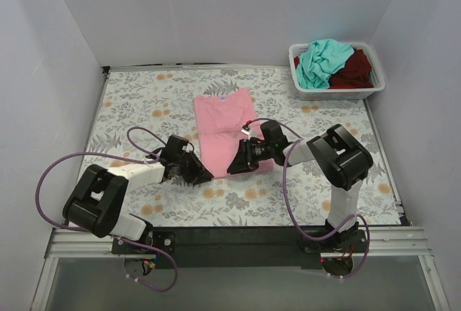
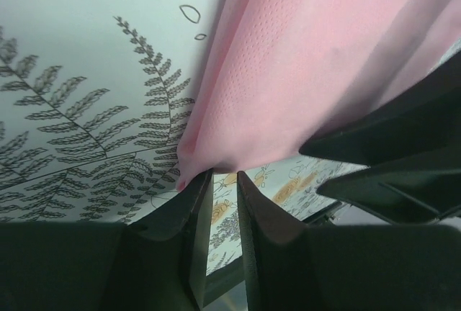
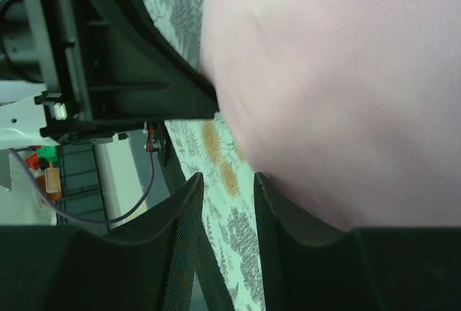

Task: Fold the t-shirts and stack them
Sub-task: Fold the tshirt

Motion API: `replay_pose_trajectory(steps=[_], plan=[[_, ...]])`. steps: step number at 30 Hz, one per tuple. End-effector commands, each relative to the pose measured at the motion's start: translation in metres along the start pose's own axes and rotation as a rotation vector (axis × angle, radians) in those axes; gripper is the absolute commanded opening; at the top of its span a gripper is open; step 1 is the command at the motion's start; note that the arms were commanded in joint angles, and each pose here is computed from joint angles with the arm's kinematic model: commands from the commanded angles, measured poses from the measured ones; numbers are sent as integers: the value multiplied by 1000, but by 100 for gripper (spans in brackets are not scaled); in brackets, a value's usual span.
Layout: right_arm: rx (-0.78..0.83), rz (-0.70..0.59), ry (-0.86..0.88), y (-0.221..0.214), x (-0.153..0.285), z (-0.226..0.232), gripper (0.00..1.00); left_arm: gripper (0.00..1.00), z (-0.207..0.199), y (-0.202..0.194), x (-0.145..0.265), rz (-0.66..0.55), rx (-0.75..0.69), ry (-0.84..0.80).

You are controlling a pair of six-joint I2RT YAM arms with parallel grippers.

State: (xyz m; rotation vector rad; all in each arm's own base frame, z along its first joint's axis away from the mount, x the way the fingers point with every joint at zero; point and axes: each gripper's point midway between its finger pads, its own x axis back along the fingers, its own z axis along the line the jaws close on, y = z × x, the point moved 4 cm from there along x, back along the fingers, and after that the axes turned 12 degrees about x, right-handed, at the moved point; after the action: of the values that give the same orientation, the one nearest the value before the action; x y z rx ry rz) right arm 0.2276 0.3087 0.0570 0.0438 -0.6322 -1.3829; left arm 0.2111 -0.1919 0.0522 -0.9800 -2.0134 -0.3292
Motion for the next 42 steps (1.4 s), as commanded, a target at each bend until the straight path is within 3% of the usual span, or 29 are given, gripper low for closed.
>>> replay_pose_trajectory(steps=[1, 5, 9, 15, 23, 30, 36, 42], plan=[[81, -65, 42, 13, 25, 27, 41, 19, 26, 10, 3, -60, 40, 94], [85, -98, 47, 7, 54, 19, 41, 19, 28, 14, 5, -75, 39, 96], [-5, -128, -5, -15, 80, -17, 41, 18, 30, 17, 5, -77, 44, 104], [-60, -142, -38, -24, 90, -40, 39, 18, 29, 24, 11, -106, 49, 108], [130, -299, -10, 59, 112, 8, 40, 21, -56, 41, 50, -186, -59, -129], [120, -357, -40, 120, 107, -15, 40, 21, -102, 88, 31, -207, -93, -174], [43, -405, -114, 152, 101, -66, 40, 21, -108, 130, -14, -190, -82, -117], [-84, -391, -160, 142, 92, -115, 40, 21, -82, 146, -44, -162, -49, -38]])
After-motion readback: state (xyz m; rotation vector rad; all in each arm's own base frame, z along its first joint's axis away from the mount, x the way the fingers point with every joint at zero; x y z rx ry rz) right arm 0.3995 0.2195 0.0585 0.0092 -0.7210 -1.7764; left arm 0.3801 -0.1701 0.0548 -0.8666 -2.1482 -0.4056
